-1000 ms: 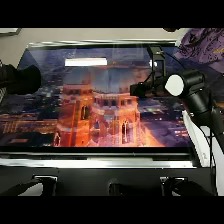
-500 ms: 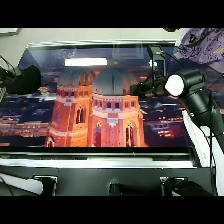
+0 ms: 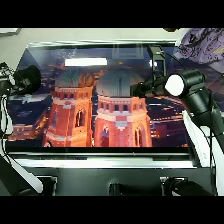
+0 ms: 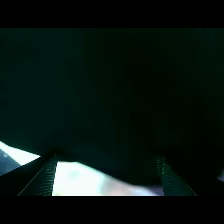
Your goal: Fold the clothes and pants, and hang the long-sleeved shirts on hangers.
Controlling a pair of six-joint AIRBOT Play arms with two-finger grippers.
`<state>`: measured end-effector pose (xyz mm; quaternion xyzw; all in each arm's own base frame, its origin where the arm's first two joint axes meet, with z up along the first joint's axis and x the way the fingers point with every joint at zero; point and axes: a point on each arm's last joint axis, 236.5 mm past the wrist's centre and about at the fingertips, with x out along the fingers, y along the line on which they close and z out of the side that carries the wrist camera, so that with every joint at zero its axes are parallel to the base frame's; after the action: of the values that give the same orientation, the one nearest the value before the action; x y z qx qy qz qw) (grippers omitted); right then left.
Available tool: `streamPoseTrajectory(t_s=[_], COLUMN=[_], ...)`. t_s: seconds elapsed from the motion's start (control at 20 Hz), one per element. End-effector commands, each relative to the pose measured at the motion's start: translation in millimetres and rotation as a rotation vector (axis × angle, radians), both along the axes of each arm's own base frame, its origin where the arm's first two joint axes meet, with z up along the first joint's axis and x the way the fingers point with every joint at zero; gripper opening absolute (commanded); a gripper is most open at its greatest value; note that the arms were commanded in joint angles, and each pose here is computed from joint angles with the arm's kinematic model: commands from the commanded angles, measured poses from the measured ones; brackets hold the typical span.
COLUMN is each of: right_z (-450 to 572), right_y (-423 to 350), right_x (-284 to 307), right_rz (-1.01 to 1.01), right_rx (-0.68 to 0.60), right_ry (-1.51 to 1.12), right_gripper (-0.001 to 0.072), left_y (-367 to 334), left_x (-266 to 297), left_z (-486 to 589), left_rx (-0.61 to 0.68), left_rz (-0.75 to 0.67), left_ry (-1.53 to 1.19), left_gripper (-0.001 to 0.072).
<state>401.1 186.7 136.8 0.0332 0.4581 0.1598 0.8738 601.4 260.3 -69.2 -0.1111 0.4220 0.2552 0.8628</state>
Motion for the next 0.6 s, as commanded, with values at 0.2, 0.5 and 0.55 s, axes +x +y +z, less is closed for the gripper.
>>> streamPoseTrajectory(t_s=[0.2,0.5,0.55], right_z=[0.5,0.5,0.5], right_y=[0.5,0.6,0.5], right_x=[-0.1,-0.1,-0.1], right_rz=[0.001,0.001,0.001], right_rx=[0.001,0.001,0.001], right_ry=[-0.001,-0.001,-0.001], right_gripper=[0.0032,0.0032,0.0032], left_y=[13.1,2.7,-7.8], left_x=[9.3,0.4,-4.3], left_z=[-35.9,41.3,67.3], left_rx=[-0.047,-0.039,-0.026], left_rz=[0.068,0.042,-0.012], left_ry=[-0.06,-0.078,-0.066], left_gripper=[0.0069,0.0012,0.0012])
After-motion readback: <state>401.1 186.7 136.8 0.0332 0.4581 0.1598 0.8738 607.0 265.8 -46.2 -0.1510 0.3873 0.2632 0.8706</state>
